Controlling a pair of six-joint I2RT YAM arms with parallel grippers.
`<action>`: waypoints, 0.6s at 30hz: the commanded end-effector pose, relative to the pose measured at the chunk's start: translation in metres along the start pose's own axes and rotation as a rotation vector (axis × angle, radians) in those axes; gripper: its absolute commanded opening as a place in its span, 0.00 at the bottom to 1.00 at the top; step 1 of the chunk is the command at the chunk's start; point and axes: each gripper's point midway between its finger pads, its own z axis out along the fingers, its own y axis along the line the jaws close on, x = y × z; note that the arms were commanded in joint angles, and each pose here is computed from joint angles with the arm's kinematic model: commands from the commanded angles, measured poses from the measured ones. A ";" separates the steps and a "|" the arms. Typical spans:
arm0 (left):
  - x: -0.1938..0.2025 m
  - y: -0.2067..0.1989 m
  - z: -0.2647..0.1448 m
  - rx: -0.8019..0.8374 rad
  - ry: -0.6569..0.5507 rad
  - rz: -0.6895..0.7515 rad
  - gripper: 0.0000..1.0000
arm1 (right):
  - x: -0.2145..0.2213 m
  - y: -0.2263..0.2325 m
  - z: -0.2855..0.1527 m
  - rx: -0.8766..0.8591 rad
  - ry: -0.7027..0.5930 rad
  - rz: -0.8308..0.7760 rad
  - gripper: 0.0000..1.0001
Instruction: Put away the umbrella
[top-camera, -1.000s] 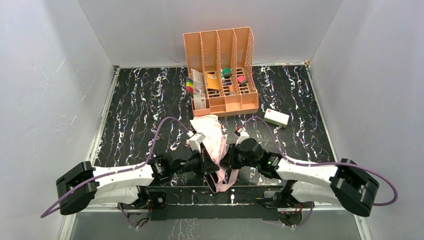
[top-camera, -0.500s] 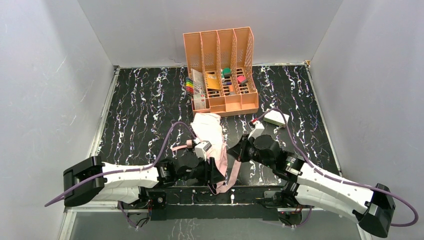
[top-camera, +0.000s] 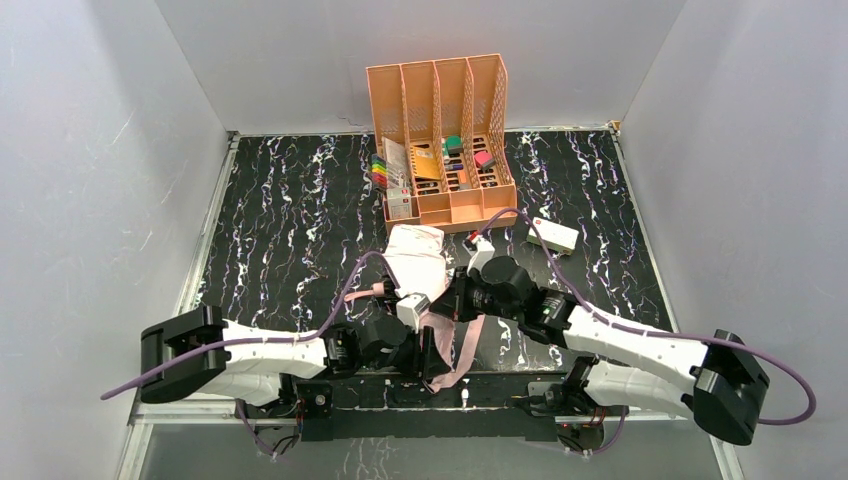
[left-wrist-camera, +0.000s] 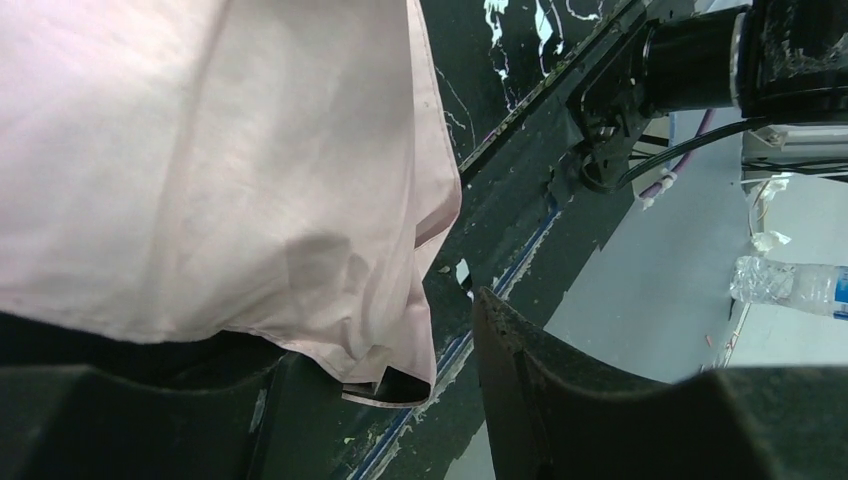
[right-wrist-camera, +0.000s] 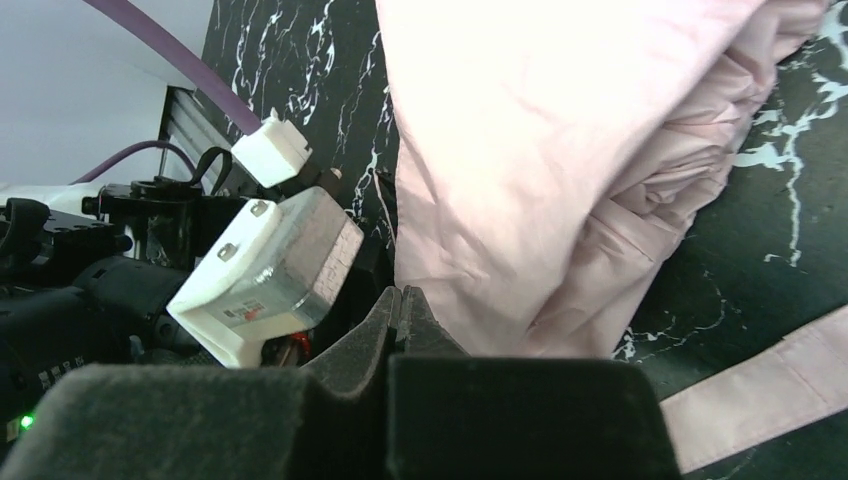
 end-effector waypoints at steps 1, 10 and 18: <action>0.004 0.000 0.002 -0.006 0.005 0.026 0.46 | -0.013 0.029 0.006 -0.113 -0.023 0.017 0.00; 0.014 0.002 0.006 -0.015 0.035 0.034 0.45 | 0.024 0.006 0.032 -0.090 0.101 0.059 0.00; 0.014 0.003 0.004 -0.020 0.025 0.037 0.46 | 0.056 -0.055 0.039 0.111 0.131 0.101 0.00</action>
